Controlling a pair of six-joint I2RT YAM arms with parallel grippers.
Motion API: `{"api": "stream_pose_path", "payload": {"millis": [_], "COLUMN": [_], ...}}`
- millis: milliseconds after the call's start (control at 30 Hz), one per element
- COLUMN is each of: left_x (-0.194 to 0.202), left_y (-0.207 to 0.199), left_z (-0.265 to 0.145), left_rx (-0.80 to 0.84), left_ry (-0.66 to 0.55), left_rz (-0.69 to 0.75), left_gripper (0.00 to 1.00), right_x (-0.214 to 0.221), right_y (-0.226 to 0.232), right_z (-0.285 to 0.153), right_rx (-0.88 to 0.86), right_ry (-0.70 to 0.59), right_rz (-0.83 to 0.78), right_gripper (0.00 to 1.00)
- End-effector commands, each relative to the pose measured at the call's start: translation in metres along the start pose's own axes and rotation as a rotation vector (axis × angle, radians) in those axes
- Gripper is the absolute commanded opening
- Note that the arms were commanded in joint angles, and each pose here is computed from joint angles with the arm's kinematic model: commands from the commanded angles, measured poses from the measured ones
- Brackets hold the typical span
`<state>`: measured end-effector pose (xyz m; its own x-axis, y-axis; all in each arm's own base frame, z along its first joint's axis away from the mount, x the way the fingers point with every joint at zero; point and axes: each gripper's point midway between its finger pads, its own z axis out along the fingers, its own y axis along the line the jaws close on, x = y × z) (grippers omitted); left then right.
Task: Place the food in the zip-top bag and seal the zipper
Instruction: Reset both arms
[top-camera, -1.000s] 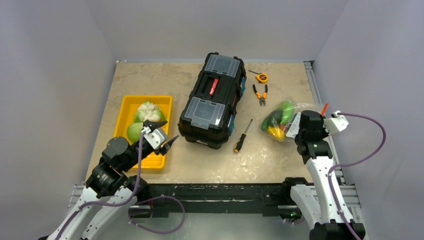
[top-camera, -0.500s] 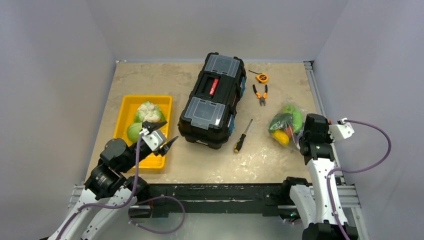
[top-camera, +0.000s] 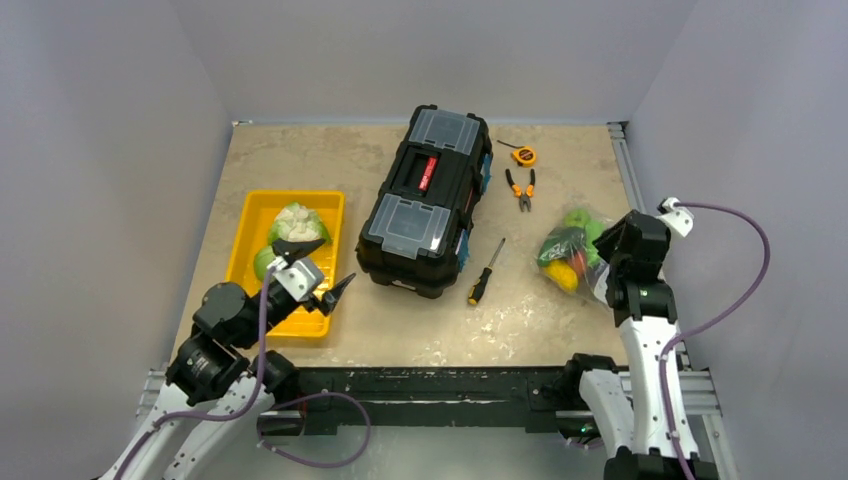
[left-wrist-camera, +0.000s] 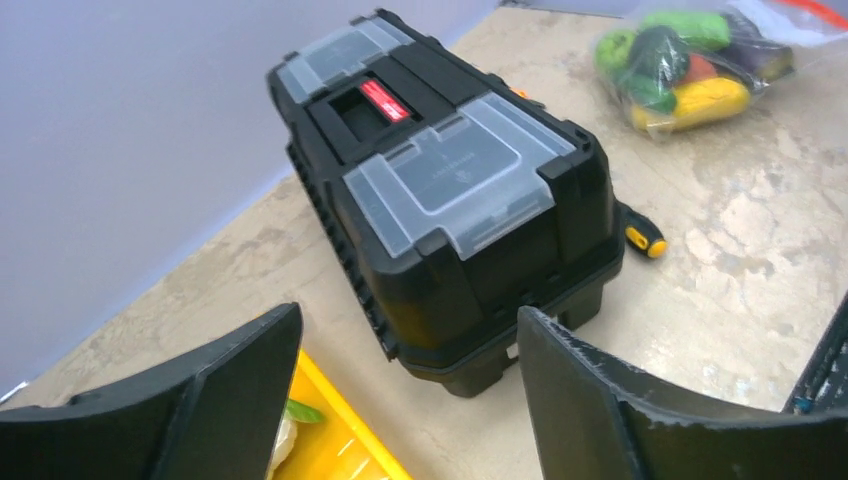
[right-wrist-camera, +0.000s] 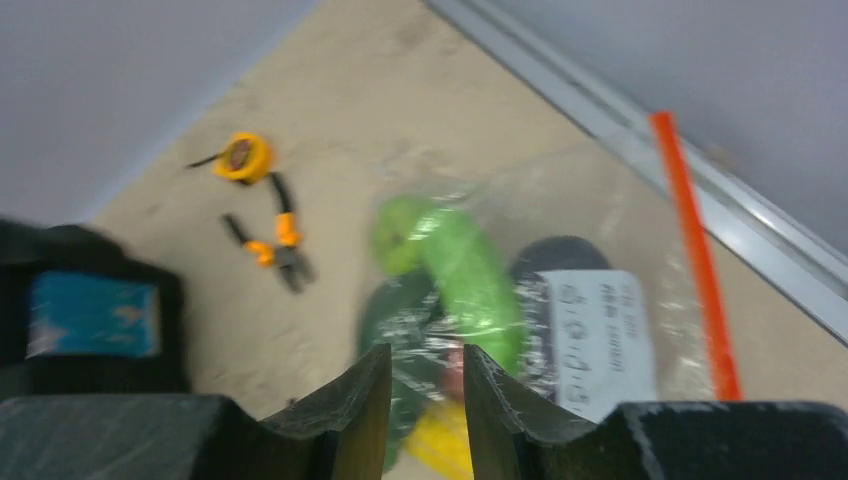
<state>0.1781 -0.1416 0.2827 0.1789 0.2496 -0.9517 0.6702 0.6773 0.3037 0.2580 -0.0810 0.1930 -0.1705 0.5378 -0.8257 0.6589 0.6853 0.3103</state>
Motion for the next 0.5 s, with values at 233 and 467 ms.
{"api": "stream_pose_path", "payload": {"millis": [233,467], "left_x": [-0.087,-0.127], "left_y": [0.093,0.12], "left_z": [-0.081,-0.129], "left_rx": [-0.553,-0.699], "left_ry": [-0.208,-0.22], "left_rz": [-0.468,-0.557], "left_gripper": [0.96,1.0], "right_x": [-0.135,-0.215], "right_y": [0.126,0.111], "right_z": [-0.149,-0.22], "right_rx": [-0.721,-0.68], "right_ry": [-0.244,-0.477], "right_rz": [-0.089,-0.011], "right_gripper": [0.82,0.99]}}
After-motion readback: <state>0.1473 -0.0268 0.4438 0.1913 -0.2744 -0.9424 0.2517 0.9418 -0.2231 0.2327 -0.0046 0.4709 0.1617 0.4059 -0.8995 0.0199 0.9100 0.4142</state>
